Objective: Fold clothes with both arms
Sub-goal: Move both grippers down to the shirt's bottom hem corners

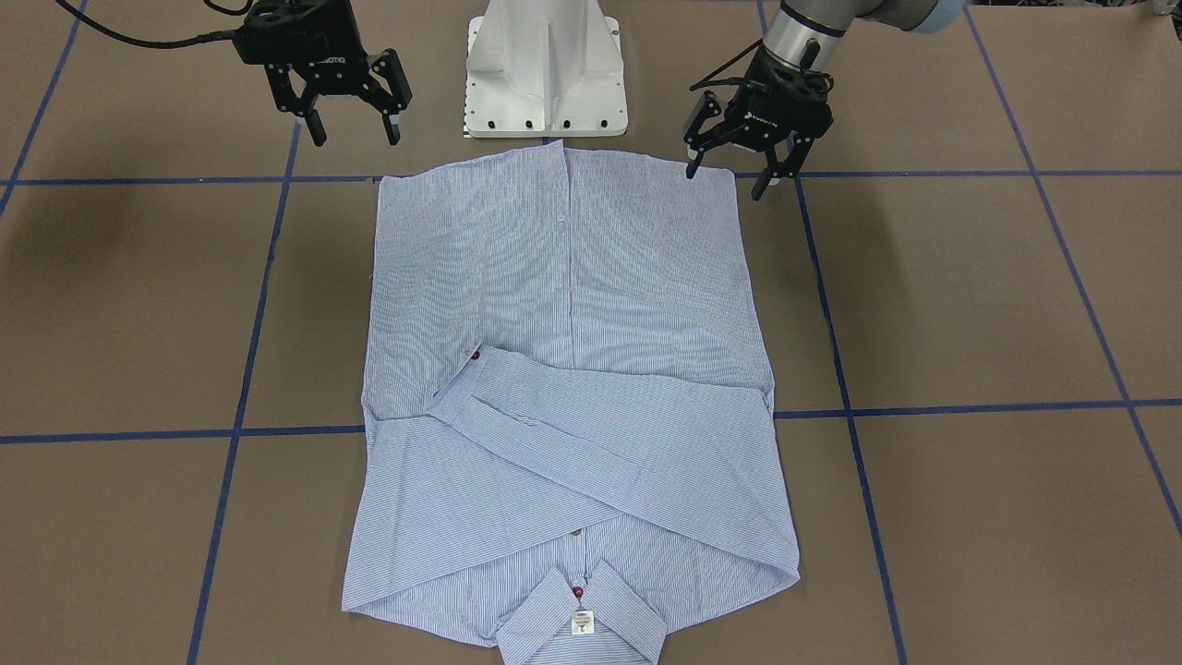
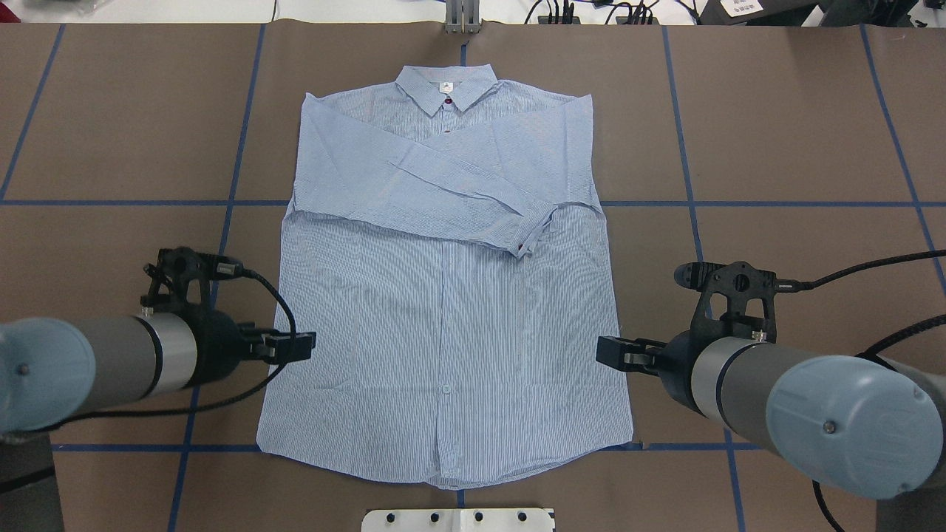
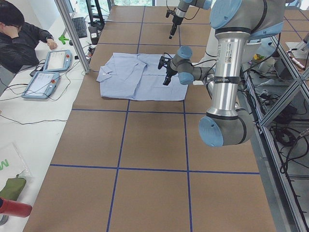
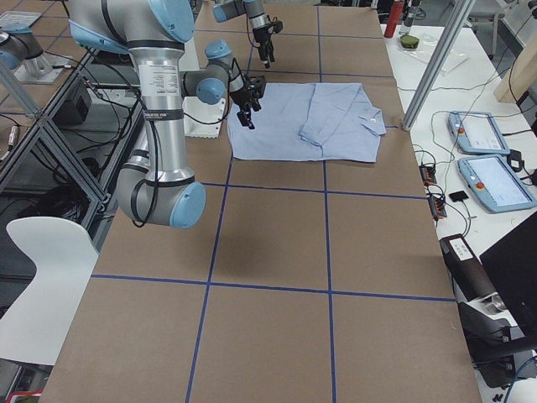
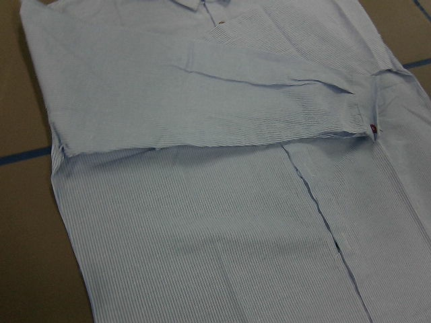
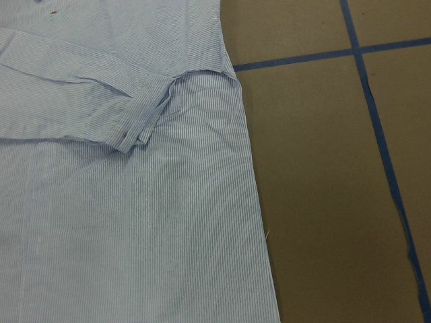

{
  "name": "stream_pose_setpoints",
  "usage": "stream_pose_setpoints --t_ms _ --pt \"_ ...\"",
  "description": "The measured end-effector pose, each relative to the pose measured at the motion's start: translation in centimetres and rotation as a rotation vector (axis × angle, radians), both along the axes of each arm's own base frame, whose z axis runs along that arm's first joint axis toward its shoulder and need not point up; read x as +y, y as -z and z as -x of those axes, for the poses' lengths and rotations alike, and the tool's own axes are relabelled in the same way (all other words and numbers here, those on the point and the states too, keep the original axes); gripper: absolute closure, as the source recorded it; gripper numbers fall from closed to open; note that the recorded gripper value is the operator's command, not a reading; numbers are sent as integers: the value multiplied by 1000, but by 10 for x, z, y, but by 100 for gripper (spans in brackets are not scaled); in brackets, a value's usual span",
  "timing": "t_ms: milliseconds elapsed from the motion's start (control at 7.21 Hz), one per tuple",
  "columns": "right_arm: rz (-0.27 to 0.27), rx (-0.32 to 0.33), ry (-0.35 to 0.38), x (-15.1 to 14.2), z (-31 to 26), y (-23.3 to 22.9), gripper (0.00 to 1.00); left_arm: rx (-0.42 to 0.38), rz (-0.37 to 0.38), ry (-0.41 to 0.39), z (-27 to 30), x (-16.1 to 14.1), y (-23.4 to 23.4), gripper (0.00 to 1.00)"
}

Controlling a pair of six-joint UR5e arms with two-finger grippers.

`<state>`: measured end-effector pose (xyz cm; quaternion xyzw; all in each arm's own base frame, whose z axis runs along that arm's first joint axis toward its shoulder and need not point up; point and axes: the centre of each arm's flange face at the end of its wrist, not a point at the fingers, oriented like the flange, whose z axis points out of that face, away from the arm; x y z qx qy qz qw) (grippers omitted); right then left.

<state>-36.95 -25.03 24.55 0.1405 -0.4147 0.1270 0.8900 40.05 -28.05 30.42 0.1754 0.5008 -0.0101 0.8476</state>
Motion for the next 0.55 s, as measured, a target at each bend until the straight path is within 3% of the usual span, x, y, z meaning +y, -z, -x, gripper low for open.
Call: stream_pose_setpoints --t_ms 139,416,555 --pt "-5 -14 -3 3 -2 -7 0 -10 66 3 -16 27 -14 0" --pt "-16 -35 -9 6 -9 -22 0 -59 121 0 -33 59 -43 1" --pt "-18 -38 -10 6 -10 -25 0 -83 131 -3 -41 65 -56 9"
